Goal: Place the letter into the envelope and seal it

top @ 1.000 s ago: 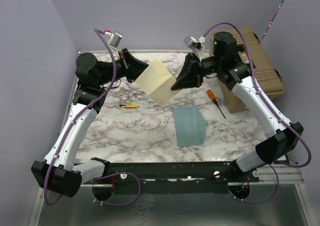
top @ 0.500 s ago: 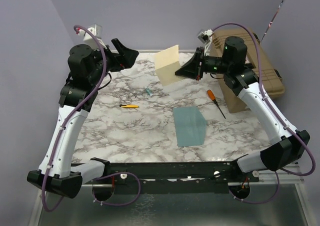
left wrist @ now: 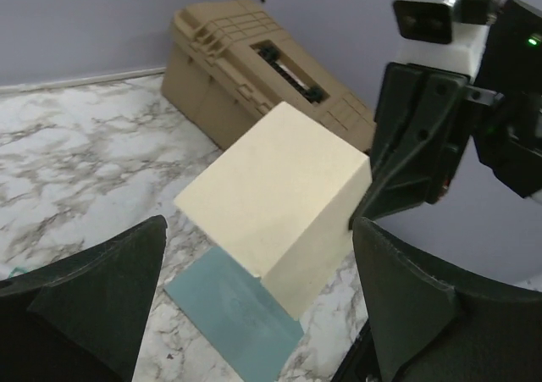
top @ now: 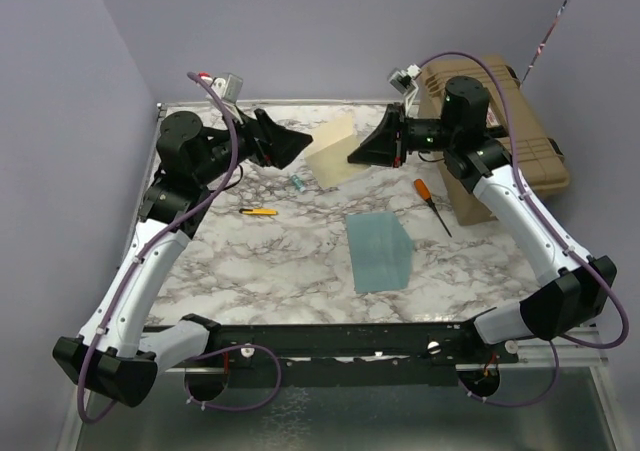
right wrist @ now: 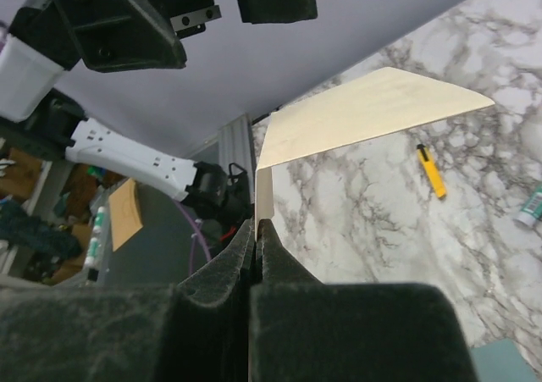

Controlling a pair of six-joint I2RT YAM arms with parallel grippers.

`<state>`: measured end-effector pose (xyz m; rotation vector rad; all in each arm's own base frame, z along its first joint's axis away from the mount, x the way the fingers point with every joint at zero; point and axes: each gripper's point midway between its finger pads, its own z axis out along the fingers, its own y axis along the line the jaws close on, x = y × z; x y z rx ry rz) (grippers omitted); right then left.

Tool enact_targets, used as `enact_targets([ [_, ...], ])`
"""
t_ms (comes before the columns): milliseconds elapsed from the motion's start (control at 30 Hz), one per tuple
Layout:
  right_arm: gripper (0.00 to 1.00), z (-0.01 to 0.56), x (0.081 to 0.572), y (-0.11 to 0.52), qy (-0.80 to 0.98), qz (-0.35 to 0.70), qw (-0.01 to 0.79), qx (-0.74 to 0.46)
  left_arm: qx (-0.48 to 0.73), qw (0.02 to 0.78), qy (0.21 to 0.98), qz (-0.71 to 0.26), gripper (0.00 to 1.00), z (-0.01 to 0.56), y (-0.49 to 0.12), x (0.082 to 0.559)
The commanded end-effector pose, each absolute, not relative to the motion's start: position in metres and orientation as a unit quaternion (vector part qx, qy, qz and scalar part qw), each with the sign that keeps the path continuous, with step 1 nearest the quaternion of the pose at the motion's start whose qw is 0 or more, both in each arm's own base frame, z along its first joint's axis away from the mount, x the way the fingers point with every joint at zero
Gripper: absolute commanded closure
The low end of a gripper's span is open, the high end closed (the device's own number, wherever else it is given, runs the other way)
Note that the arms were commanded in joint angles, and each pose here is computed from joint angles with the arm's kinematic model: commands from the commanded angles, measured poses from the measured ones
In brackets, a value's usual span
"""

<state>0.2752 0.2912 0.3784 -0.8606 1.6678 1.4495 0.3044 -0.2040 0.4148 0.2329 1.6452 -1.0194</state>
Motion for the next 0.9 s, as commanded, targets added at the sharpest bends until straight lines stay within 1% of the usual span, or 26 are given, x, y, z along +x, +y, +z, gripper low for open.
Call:
enact_targets([
  [0,1.0,0.382,0.249,0.293,0.614,0.61,0.327,-0.38,0.208,0.581,0.62,-0.484,0.08,0.45,-0.232,0.266],
  [100,0.99,0.384,0.239,0.295,0.6,0.619,0.314,-0.397,0.249,0.564,0.607,-0.501,0.08,0.45,-0.25,0.257],
  [167,0.99,0.385,0.237,0.296,0.597,0.619,0.314,-0.401,0.278,0.553,0.599,-0.507,0.11,0.445,-0.262,0.251],
  [233,0.99,0.386,0.238,0.296,0.597,0.62,0.313,-0.401,0.302,0.541,0.597,-0.509,0.18,0.434,-0.271,0.249],
  [400,0.99,0.391,0.236,0.296,0.588,0.624,0.311,-0.41,0.351,0.51,0.592,-0.516,0.29,0.412,-0.278,0.24],
  [500,1.0,0.393,0.234,0.295,0.584,0.622,0.315,-0.415,0.37,0.495,0.589,-0.52,0.38,0.403,-0.278,0.231],
  [700,0.99,0.392,0.235,0.296,0.581,0.621,0.318,-0.418,0.374,0.455,0.599,-0.542,0.47,0.391,-0.281,0.225],
  [800,0.99,0.393,0.238,0.297,0.581,0.618,0.325,-0.417,0.372,0.433,0.605,-0.555,0.57,0.386,-0.285,0.224],
  [867,0.99,0.393,0.241,0.297,0.582,0.616,0.33,-0.415,0.375,0.431,0.603,-0.556,0.6,0.385,-0.285,0.223],
])
